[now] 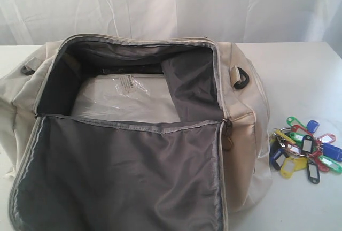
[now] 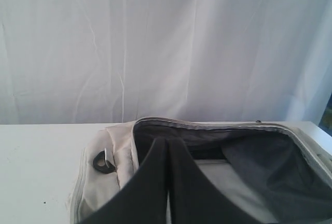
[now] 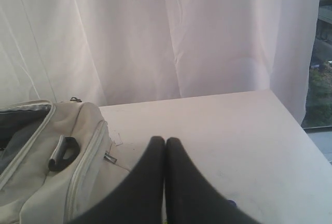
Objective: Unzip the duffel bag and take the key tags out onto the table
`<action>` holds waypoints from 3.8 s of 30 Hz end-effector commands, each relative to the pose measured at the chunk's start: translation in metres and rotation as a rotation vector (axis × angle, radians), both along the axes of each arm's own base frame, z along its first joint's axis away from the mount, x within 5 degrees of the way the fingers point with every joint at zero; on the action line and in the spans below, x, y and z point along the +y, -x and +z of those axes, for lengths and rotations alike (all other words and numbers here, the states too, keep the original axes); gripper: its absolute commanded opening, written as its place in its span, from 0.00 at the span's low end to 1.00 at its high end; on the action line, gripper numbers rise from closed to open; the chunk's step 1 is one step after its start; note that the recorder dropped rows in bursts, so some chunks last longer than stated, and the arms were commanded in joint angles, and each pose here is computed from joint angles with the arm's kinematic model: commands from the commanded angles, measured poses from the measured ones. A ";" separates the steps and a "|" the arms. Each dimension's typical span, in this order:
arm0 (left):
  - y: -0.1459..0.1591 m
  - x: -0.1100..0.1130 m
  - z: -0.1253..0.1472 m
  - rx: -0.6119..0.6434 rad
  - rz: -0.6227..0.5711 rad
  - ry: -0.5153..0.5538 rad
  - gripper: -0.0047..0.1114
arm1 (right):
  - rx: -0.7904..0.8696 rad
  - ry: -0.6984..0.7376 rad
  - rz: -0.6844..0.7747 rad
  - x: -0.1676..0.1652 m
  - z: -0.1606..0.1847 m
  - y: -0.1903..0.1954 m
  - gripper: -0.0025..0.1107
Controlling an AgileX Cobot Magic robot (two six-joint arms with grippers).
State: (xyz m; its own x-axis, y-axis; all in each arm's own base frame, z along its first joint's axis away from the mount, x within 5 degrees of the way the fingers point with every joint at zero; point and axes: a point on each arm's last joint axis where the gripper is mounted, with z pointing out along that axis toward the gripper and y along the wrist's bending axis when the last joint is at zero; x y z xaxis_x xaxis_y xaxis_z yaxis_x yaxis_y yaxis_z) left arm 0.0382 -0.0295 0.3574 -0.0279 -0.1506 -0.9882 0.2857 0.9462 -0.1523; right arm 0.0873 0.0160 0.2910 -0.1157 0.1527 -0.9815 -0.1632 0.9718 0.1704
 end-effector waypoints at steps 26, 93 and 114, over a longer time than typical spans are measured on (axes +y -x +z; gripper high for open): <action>-0.018 0.032 -0.096 0.183 0.353 0.098 0.04 | -0.005 0.008 0.002 0.000 0.000 0.001 0.02; -0.014 0.029 -0.191 0.347 0.277 -0.245 0.04 | -0.007 0.008 0.002 0.000 0.000 0.001 0.02; -0.014 0.029 -0.191 0.347 0.277 -0.245 0.04 | -0.042 0.277 -0.002 -0.008 -0.027 0.028 0.02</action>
